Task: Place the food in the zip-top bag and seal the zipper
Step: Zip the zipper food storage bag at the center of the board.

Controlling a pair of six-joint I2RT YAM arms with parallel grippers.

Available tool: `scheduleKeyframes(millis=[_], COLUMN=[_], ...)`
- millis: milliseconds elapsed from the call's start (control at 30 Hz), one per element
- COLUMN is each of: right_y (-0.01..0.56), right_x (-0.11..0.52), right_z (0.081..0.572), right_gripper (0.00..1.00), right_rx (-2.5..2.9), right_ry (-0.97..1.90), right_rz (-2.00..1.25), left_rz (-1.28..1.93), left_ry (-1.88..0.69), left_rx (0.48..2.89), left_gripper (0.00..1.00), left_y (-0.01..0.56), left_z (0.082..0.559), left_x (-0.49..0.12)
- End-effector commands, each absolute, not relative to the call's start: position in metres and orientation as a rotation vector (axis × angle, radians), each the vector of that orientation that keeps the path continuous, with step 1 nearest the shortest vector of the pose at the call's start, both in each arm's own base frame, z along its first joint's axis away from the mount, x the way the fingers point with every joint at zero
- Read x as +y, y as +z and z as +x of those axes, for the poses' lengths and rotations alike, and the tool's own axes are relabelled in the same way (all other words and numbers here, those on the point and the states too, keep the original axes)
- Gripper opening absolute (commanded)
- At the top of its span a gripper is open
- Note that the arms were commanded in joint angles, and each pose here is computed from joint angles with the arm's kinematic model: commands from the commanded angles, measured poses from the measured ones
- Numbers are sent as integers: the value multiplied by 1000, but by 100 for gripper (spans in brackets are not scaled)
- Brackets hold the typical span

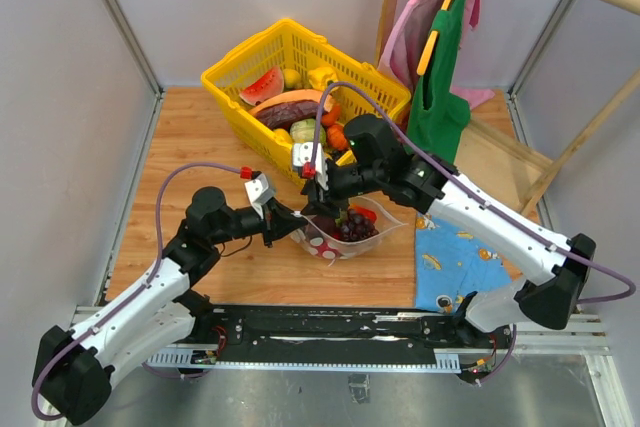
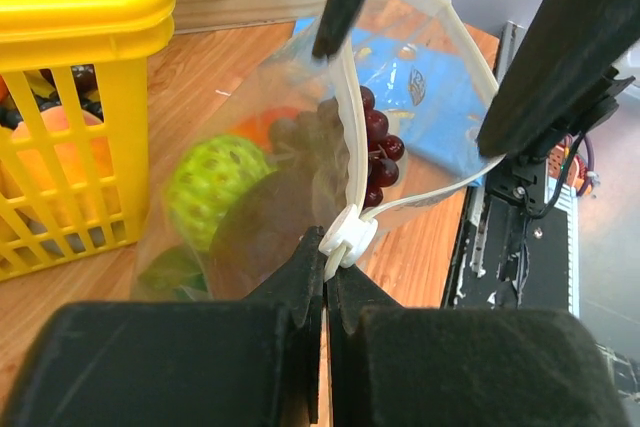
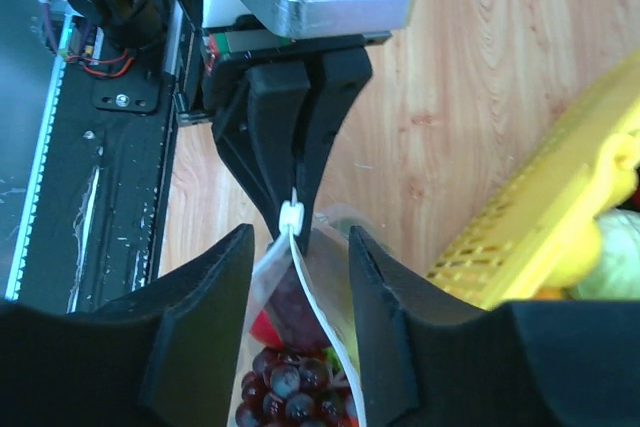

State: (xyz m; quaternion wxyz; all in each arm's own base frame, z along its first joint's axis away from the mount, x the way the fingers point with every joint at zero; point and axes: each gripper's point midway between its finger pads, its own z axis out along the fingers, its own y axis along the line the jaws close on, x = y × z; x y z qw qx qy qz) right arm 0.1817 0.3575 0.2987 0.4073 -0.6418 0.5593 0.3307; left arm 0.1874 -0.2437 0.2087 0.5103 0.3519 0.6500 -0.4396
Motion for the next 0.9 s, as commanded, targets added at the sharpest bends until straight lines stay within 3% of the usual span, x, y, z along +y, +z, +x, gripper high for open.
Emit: scheduleKeyframes(millis=[0,567,733,867], right_y=[293,259,251,246], right_x=[375,381,381,378], right_z=[168,166,167,169], right_gripper=[42,35,27,12], right_rx=[1375,1469,1488,1503], right_ry=[924,966,956,930], right_rz=[-1638,-1671,-1684,-1698], left_rz=[840,846,845,844], left_ry=[-1061,-1066,-1065,-1065], left_rx=[1505,1495,1495,1499], left_gripper=[0,0,0,0], left_y=[233,235,234,234], left_z=[187,184,183,183], left_x=[-243,-244,-244,-244])
